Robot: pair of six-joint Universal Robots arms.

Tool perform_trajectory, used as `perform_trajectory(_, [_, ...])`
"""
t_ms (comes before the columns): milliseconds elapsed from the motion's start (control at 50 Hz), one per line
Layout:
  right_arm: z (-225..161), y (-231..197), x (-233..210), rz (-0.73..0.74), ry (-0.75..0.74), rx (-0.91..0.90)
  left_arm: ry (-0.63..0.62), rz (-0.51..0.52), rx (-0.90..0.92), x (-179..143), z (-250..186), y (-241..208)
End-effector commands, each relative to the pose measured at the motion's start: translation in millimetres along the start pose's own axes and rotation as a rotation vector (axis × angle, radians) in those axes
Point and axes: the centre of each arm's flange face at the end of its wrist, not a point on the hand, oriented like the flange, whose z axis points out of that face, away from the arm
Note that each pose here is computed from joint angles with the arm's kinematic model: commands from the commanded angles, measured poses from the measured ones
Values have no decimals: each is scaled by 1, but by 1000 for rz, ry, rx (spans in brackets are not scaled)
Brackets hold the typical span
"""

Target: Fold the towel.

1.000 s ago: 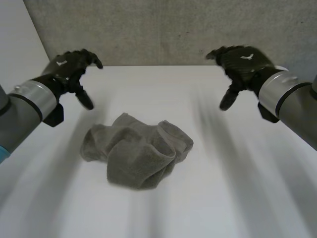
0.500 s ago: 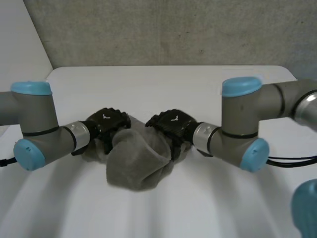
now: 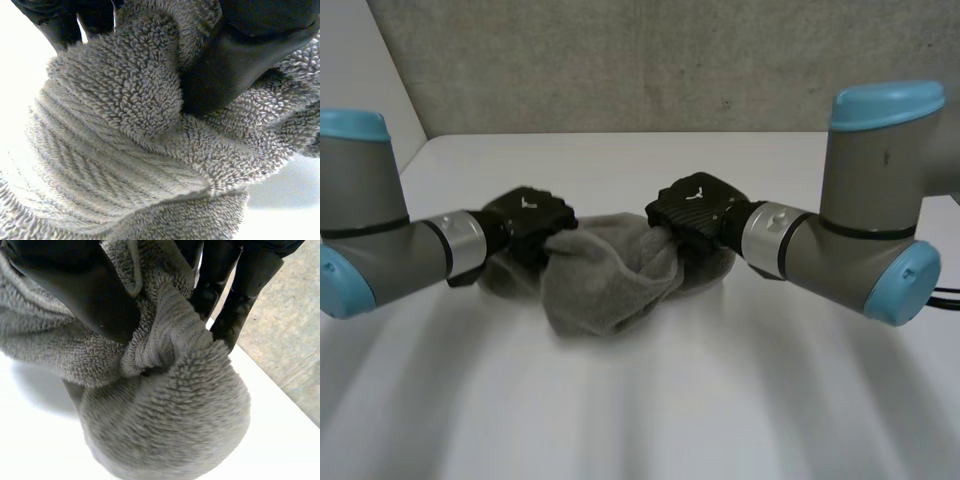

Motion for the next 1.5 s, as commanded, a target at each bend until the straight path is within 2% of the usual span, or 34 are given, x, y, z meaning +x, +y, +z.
perform_trajectory(20, [18, -38, 43, -228, 167, 129, -138, 131, 228, -43, 14, -59])
perform_trajectory(40, [18, -39, 43, -228, 168, 130, -138, 131, 228, -43, 14, -59])
perform_trajectory(80, [11, -104, 93, -319, 500, 339, -273, 153, 409, -71, 9, -107])
perform_trajectory(100, [11, -104, 93, -319, 501, 341, -274, 153, 410, -72, 9, -108])
perform_trajectory(140, [-15, -150, 128, -272, 811, 536, -388, 97, 613, -90, -7, -154])
perform_trajectory(160, [-27, -163, 133, -218, 869, 618, -389, 96, 614, -90, -7, -155])
perform_trajectory(200, [-33, -166, 133, -178, 853, 658, -433, -7, 775, -94, -33, -186])
perform_trajectory(220, [-30, -156, 124, -153, 777, 639, -436, -63, 802, -96, -40, -186])
perform_trajectory(240, [-30, -156, 124, -152, 776, 638, -436, -64, 802, -96, -41, -186])
perform_trajectory(280, [-16, -119, 95, -146, 562, 545, -388, -157, 777, -82, -36, -161])
perform_trajectory(300, [-16, -119, 95, -146, 561, 545, -387, -158, 776, -82, -36, -161])
perform_trajectory(340, [-5, -77, 63, -138, 388, 430, -337, -181, 714, -63, -21, -123])
perform_trajectory(360, [-5, -77, 63, -138, 387, 429, -337, -181, 714, -63, -21, -123])
perform_trajectory(400, [-2, -38, 42, -131, 332, 305, -266, -197, 633, -42, -7, -83])
perform_trajectory(420, [-2, -37, 42, -131, 331, 304, -266, -197, 633, -42, -7, -83])
perform_trajectory(480, [-3, 3, 24, -148, 295, 172, -169, -224, 493, -12, 5, -32])
perform_trajectory(540, [-5, 17, 24, -148, 296, 122, -151, -223, 446, -5, 8, -16])
perform_trajectory(620, [-11, 51, 20, -138, 283, -16, -157, -198, 288, 4, 11, 28])
perform_trajectory(760, [-15, 71, 17, -95, 252, -104, -203, -158, 195, -10, 3, 48])
perform_trajectory(1020, [-43, 80, 16, -4, 212, -239, -158, -203, 88, 5, -14, 55])
perform_trajectory(1280, [-53, 91, 19, 42, 230, -284, -126, -222, 49, 21, -18, 63])
perform_trajectory(1500, [-71, 78, 26, 52, 257, -280, -120, -234, 34, 26, -25, 63])
